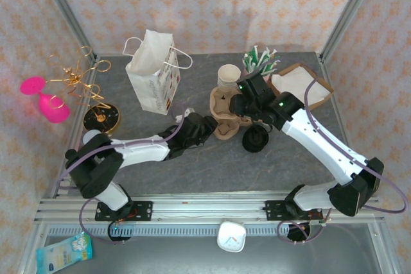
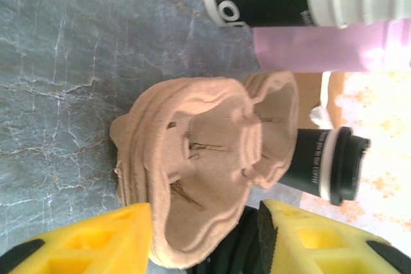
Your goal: Pack the takeout coffee
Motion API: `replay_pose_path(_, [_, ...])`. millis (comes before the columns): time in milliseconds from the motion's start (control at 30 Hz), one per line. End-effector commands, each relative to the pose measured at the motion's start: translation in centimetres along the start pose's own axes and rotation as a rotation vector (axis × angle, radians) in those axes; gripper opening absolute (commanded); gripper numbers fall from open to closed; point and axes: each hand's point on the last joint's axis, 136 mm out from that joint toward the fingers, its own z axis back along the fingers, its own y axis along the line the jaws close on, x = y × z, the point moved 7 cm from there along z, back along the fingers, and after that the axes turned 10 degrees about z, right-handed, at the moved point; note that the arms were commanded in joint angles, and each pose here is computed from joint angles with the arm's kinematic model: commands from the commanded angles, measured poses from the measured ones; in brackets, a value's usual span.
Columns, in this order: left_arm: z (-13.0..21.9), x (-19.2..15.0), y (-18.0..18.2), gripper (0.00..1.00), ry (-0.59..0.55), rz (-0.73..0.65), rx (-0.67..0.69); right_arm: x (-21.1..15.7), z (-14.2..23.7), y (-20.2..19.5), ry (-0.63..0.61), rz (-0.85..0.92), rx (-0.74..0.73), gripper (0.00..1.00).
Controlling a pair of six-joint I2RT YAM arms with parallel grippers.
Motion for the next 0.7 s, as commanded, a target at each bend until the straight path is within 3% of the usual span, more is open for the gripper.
replay_pose_path(0, [2.3, 0.9, 0.2, 0.52, -0.064, -0.07, 0.016, 0.7, 0.9, 0.0, -0.027, 0.024, 0.008, 0.39])
replay_pose_path(167, [6.8, 1.8, 0.7, 0.55, -0.087, -0.12, 0.036, 1.3, 0.9, 0.4, -0.044, 0.061, 0.019, 0.39])
replay_pose_path(300, [11.9, 3.5, 0.1, 0.55, -0.185, -0.176, 0.051, 1.9, 1.1, 0.7, -0.052, 0.086, 0.026, 0.39])
replay_pose_path(467, [18.4, 6.2, -3.7, 0.58, -0.26, -0.248, -0.002, 2.6, 1.0, 1.6, -0.065, 0.111, 0.072, 0.39])
replay_pose_path(667, [20.9, 10.9, -7.3, 0.64, -0.345, -0.235, 0.03, 3.2, 0.4, 2.4, -0.062, 0.136, 0.104, 0.39])
